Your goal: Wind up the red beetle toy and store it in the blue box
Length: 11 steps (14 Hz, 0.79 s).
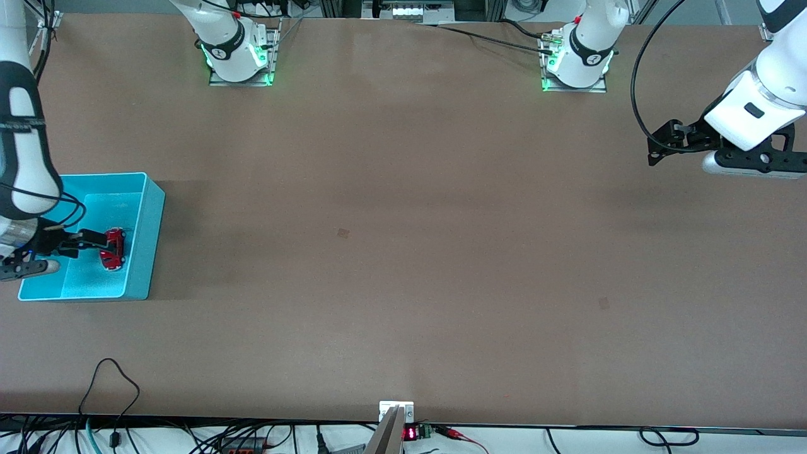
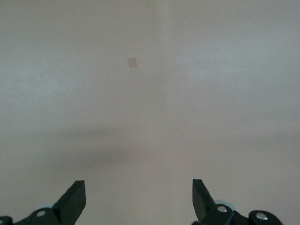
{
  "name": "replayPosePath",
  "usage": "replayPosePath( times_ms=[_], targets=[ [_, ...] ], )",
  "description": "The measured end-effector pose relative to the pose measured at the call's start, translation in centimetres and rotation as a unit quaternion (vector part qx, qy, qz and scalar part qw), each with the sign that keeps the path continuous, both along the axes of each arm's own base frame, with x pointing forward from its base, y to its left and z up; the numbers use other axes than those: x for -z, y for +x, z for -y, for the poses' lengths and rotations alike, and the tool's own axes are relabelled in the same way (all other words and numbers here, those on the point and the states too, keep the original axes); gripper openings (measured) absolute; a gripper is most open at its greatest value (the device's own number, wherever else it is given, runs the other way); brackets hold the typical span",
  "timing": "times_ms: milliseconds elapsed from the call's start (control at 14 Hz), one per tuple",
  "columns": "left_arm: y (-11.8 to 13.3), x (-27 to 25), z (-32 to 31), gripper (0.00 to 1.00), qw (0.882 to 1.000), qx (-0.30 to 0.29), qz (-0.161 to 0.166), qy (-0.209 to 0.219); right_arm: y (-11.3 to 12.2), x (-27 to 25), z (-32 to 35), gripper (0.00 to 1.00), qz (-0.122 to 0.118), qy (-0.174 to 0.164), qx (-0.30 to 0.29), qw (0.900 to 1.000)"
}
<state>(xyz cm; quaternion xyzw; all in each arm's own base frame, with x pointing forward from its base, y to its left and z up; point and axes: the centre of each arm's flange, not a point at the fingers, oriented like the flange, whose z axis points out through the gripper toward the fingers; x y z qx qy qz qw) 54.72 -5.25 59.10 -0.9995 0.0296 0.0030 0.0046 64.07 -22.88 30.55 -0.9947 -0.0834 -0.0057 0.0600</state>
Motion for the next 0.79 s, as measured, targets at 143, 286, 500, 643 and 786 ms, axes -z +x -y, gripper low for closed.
replayPosePath(
  times_ms=[143,286,500,643,786],
  targets=[
    [0.0,0.0,0.0,1.00,1.000,0.000,0.000,0.000,0.5,-3.9,-1.0,1.00,0.010,0.002,-0.011,1.000],
    [0.0,0.0,-0.1,1.00,1.000,-0.001,0.000,0.000,1.0,-7.2,-2.8,1.00,0.031,-0.003,-0.025,0.999],
    [0.0,0.0,0.0,1.00,1.000,0.000,-0.001,0.000,1.5,-12.2,-7.2,1.00,0.044,0.000,-0.041,0.998],
    [-0.1,0.1,-0.1,1.00,1.000,-0.001,-0.003,0.000,0.9,-15.8,-10.9,1.00,0.027,-0.005,-0.013,1.000],
    [-0.1,0.1,-0.3,1.00,1.000,-0.003,-0.004,0.000,-0.5,-19.4,-14.6,1.00,0.005,-0.024,0.014,1.000]
  ],
)
